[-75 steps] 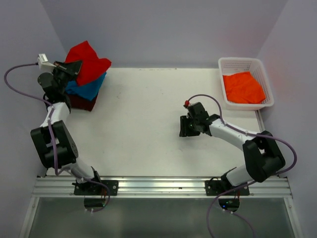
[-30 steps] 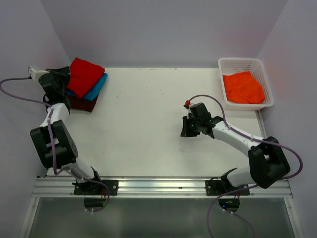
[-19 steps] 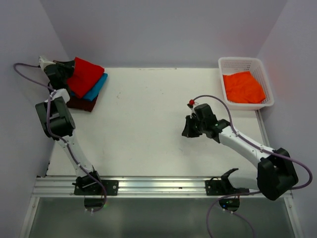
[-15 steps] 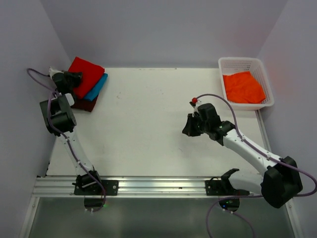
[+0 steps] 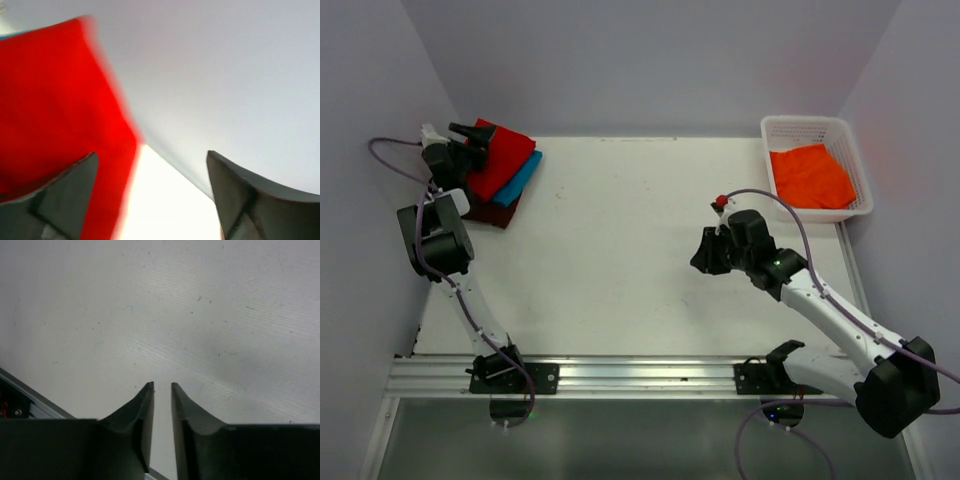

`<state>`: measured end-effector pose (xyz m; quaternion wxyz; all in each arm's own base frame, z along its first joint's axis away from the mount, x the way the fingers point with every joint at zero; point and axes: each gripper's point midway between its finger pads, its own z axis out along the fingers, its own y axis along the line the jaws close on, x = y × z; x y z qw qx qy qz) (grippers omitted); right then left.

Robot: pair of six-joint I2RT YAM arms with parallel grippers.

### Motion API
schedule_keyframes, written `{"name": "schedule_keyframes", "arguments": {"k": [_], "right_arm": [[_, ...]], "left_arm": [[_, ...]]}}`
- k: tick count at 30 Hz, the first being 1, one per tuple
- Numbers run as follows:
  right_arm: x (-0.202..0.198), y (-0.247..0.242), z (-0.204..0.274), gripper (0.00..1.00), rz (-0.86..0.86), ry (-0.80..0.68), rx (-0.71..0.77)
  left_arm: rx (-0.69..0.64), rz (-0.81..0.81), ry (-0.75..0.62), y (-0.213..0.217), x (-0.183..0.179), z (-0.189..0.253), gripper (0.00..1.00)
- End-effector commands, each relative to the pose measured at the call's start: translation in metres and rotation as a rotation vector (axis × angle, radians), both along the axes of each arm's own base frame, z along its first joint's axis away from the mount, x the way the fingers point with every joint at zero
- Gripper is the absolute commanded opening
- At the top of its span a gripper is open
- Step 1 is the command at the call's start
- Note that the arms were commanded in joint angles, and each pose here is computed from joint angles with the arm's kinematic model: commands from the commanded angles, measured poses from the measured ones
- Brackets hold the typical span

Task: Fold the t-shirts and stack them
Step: Put the neatly folded tshirt into the corner of the board with the left arm

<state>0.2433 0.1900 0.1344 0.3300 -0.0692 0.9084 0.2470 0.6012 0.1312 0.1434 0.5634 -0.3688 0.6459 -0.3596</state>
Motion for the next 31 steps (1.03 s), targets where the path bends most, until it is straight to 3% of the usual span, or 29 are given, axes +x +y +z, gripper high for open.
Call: {"name": "schedule_keyframes", "arguments": {"k": [1,2,3,5,8,10,16,19,20,25,31], "right_arm": [[0.012,-0.001,0.04,0.29,-0.021,-0.131,0.037],[0.013,-0.002,0.052,0.39,-0.031,-0.167,0.051],[0.013,-0.002,0.058,0.54,-0.026,-0.18,0.057],[0.013,-0.004,0.072,0.71,-0.029,-0.204,0.06],[0.012,-0.007,0.079,0.74,-0.029,-0.207,0.041],[0.01,-0.01,0.079,0.76,-0.03,-0.196,0.024],[-0.004,-0.028,0.059,0.79,-0.061,-0.16,-0.039],[-0.009,-0.035,0.061,0.87,-0.095,-0.18,-0.022],[-0.011,-0.036,0.061,0.99,-0.099,-0.175,-0.02],[-0.012,-0.046,0.065,0.99,-0.146,-0.186,-0.042],[-0.008,-0.05,0.063,0.99,-0.164,-0.171,-0.074]], "left_arm": [[0.149,-0.14,-0.377,-0.057,-0.036,0.192,1.0],[0.177,-0.165,-0.415,-0.071,-0.047,0.212,1.0],[0.253,-0.204,-0.445,-0.093,-0.069,0.239,1.0],[0.341,-0.247,-0.397,-0.134,-0.099,0.247,1.0],[0.445,-0.295,-0.335,-0.187,-0.14,0.243,1.0],[0.463,-0.374,-0.262,-0.221,-0.163,0.205,1.0],[0.503,-0.442,0.029,-0.232,-0.24,0.096,1.0],[0.536,-0.466,0.067,-0.23,-0.275,0.07,1.0],[0.551,-0.469,0.079,-0.228,-0.286,0.068,1.0],[0.546,-0.539,0.134,-0.233,-0.311,0.043,1.0],[0.553,-0.566,0.082,-0.238,-0.316,0.046,1.0]]}}
